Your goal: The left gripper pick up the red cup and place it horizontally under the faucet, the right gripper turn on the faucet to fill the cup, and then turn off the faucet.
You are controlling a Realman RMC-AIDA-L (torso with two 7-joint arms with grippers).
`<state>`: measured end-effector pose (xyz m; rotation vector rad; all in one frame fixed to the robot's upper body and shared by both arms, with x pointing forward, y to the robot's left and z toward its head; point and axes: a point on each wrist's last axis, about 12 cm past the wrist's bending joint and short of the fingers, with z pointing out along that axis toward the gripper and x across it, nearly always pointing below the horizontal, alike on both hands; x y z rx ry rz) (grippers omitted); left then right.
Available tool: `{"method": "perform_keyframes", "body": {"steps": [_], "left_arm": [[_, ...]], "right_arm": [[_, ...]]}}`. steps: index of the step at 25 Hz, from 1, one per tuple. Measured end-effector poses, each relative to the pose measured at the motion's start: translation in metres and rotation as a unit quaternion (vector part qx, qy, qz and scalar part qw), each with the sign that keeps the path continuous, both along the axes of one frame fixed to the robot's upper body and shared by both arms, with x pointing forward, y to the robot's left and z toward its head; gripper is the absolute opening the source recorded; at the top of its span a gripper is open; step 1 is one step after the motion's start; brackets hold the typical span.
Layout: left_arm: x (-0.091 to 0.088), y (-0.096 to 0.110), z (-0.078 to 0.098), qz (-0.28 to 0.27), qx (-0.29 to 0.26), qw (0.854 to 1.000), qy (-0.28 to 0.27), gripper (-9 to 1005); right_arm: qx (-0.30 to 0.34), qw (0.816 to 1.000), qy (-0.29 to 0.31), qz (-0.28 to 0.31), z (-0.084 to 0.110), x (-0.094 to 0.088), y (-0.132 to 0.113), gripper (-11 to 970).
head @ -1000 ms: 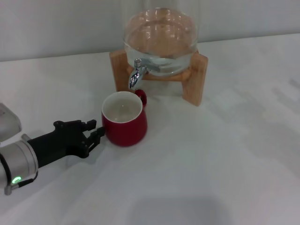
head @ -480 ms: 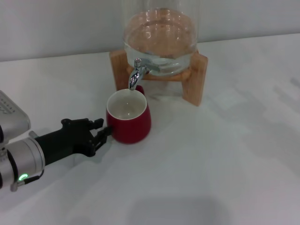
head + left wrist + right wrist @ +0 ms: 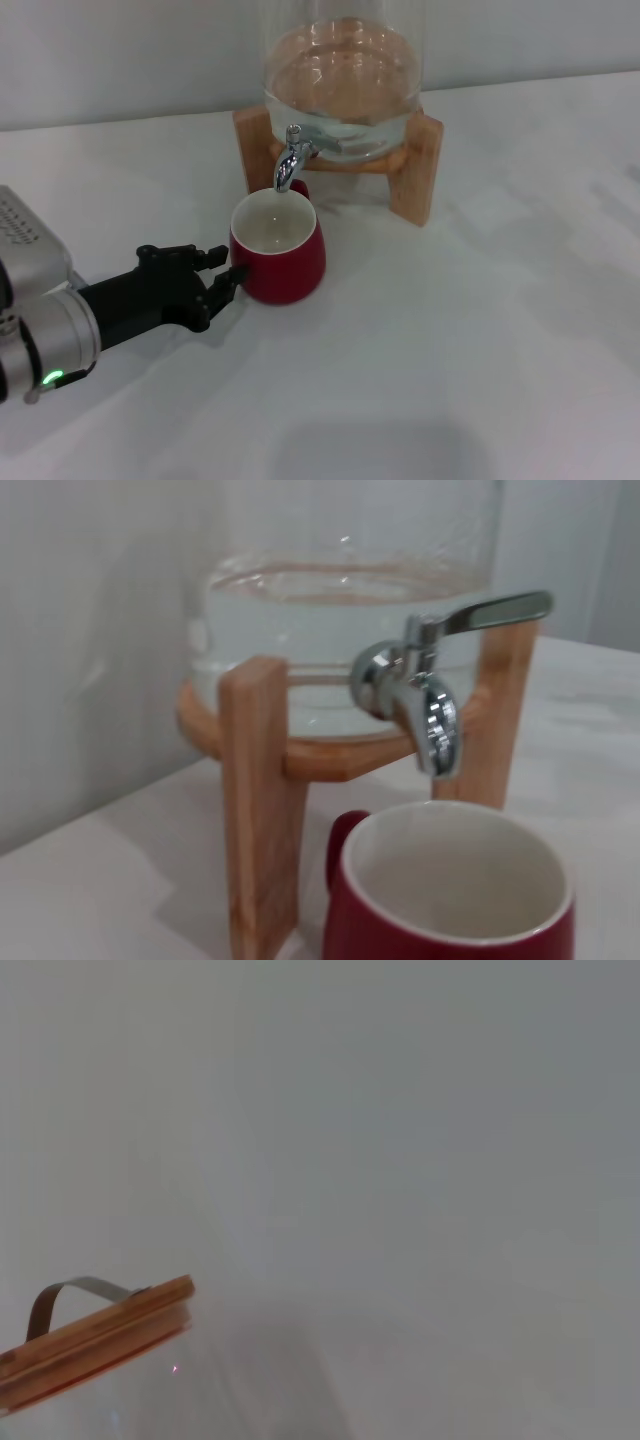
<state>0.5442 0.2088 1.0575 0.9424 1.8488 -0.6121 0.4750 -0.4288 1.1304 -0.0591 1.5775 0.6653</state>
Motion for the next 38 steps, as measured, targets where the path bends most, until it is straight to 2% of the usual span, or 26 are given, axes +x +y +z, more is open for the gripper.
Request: {"method": "perform_keyframes", "body": {"steps": [7,13,18,21,27,32,38], "left_arm": [[-0.018,0.012,0.011,0.011,-0.004,1.000,-0.028,326],[-0.025,0.019,0.014,0.021,-0.008,0.999,-0.032,329],[-0.027,0.051,0.021,0.097,-0.033,0.994,-0.030,332],[-0.028,0.070,0.027,0.138,-0.071,0.988,-0.027,334],[-0.042,0.106,0.039,0.193,-0.148,0.969,-0.038,337],[-0.052,0.131,0.041,0.232,-0.201,0.951,-0.033,585],[-0.064,0.156,0.039,0.262,-0.261,0.929,-0.004,695]], "right_arm": [[0.001,1.000,-0.001,-0.006,0.000,-0.002,-0.003,780],[0.002,1.000,-0.001,-0.005,0.000,-0.002,-0.003,780],[0.004,1.000,0.002,-0.007,-0.003,-0.004,-0.003,781],[0.003,1.000,0.003,-0.008,-0.004,-0.005,-0.003,781],[0.000,1.000,0.004,-0.009,-0.005,-0.006,-0.004,781],[-0.021,1.000,0.017,0.006,-0.008,-0.005,0.000,780],[-0.053,0.997,0.022,0.051,-0.007,-0.003,0.010,780]]}}
